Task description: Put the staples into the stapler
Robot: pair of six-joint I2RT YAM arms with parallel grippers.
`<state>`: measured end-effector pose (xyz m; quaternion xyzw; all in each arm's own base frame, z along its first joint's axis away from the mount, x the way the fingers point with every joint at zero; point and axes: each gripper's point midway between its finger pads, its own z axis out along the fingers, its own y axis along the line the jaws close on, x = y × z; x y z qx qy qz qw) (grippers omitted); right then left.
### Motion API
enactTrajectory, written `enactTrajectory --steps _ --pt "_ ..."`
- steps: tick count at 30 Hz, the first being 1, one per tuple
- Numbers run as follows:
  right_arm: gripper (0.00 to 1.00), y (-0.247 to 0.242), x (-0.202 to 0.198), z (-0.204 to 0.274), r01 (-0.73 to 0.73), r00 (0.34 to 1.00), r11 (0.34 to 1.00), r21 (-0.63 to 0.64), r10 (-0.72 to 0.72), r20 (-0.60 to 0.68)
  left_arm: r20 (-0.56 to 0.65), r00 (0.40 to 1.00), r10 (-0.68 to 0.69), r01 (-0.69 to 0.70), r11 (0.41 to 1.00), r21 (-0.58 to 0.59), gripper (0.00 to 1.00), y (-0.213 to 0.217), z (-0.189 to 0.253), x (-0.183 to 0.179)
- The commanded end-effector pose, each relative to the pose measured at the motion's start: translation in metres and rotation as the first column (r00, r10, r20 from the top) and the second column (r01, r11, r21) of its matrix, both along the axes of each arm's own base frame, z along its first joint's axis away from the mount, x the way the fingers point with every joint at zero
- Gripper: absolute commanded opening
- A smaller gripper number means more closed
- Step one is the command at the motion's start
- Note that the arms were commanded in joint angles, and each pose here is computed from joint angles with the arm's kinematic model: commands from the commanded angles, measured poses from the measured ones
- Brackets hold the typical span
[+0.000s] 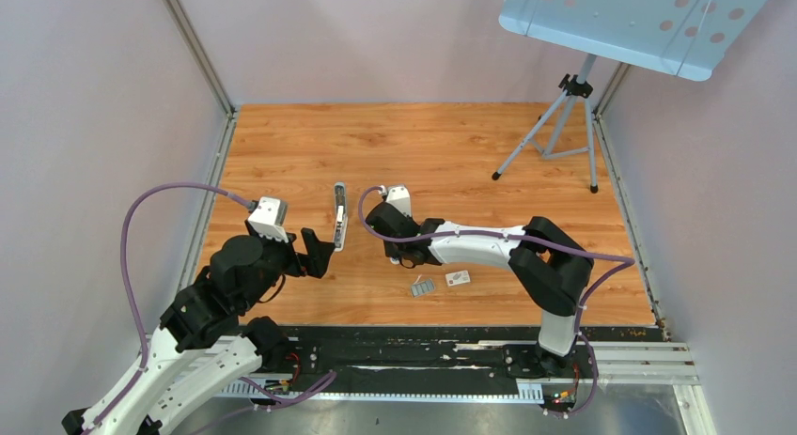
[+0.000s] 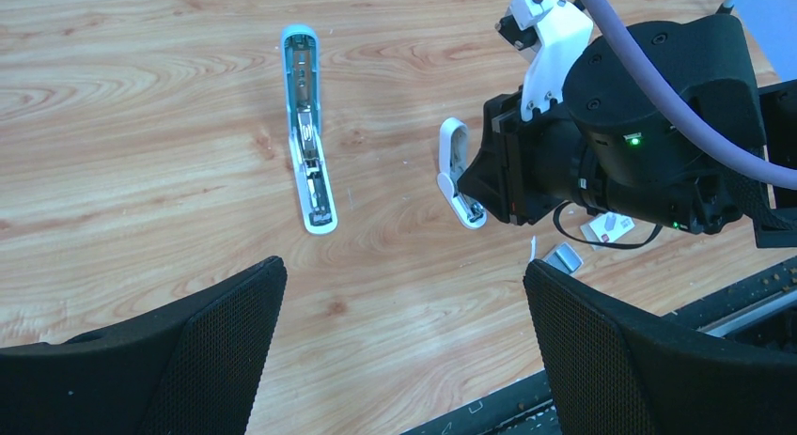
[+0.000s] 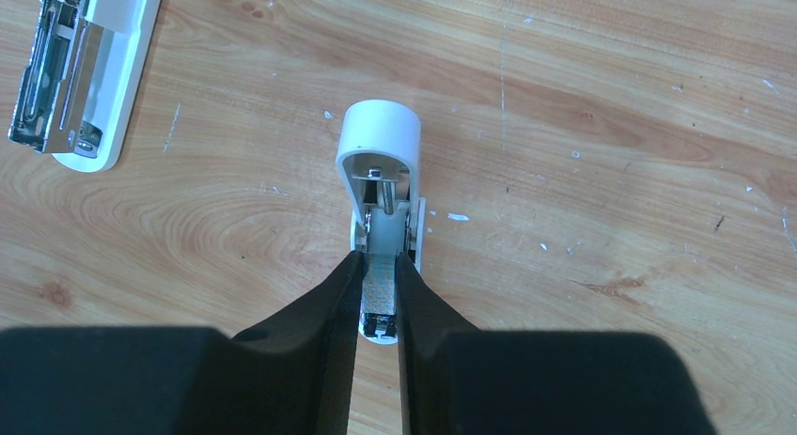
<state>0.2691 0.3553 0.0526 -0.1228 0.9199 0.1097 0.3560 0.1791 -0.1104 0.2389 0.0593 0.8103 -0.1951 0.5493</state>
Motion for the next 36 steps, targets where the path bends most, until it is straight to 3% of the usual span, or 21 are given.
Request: enactTrajectory --steps 1,21,36 --pt "0.21 -0.012 0.002 -0.013 0.025 1.0 0.999 -0.037 -0.025 -0.012 0.003 1.0 0.016 -0.016 1.0 0.003 1.0 0.004 -0.002 0.0" --pt "0.21 -0.019 -0.001 -0.019 0.027 0.999 0.998 -0.052 -0.028 -0.019 0.005 1.0 0.017 -0.017 1.0 0.004 1.0 0.004 -0.002 0.0" --pt "0.36 -0.013 0.0 0.036 -0.027 0.998 0.998 0.05 0.024 0.055 -0.005 0.996 0.092 -0.092 0.996 0.001 1.0 0.014 -0.003 0.005"
